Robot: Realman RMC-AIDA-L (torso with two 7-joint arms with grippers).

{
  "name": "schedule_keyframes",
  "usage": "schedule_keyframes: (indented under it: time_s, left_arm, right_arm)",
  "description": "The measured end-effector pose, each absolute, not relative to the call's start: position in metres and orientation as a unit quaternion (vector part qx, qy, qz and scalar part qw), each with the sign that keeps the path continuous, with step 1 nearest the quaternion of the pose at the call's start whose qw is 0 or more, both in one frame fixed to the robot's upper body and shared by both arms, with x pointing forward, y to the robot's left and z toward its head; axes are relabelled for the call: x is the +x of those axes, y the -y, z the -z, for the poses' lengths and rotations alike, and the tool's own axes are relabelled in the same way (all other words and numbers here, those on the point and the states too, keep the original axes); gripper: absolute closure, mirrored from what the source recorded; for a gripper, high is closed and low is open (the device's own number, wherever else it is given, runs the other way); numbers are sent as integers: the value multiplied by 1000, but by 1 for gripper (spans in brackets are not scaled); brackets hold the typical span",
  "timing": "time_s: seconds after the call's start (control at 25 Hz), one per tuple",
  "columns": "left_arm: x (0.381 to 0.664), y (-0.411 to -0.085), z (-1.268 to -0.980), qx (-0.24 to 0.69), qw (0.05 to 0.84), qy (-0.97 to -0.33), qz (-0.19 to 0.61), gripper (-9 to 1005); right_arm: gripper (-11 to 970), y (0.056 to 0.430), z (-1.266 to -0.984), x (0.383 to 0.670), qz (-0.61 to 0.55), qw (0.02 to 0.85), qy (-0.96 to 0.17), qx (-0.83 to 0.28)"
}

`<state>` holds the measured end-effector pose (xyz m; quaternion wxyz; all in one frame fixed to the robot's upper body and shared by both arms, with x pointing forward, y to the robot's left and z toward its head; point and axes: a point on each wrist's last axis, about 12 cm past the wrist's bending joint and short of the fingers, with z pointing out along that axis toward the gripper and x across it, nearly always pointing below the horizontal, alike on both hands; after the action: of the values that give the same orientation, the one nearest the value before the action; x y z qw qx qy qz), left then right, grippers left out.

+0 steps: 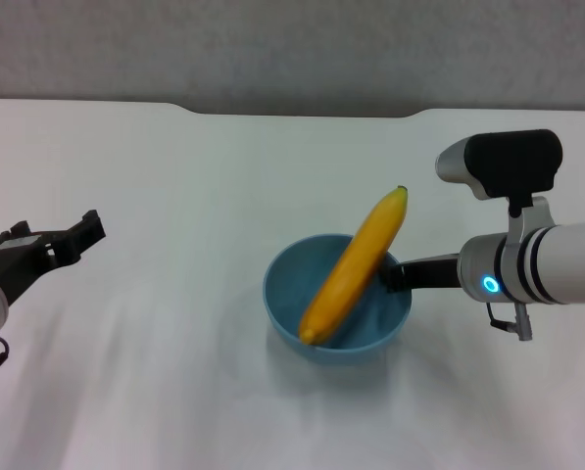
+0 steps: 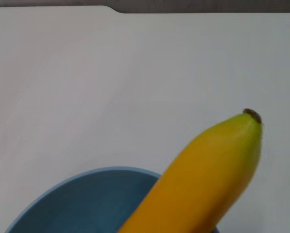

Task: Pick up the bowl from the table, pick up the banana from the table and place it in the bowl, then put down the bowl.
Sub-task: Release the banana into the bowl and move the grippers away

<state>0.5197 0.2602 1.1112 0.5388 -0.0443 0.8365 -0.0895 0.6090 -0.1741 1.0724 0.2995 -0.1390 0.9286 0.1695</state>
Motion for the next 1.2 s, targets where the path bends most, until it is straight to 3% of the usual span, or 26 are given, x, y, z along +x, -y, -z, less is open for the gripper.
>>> schedule_keyframes:
  time_s: [1.04,1.12,1.2]
  left_arm:
    - [520,-263,-1110,-49,538,-837,88,88]
    - [520,-263,-1110,-49,538,-837,87,88]
    - [519,-264,-1109,-49,537,-838,86,88]
  right_arm:
    - [867,179,-1061,599,-163,307,-927,-143]
    - [679,179,-1063,597,-166,317,-923,-144]
    - [595,181,-1067,595,-171,328,-918,-143]
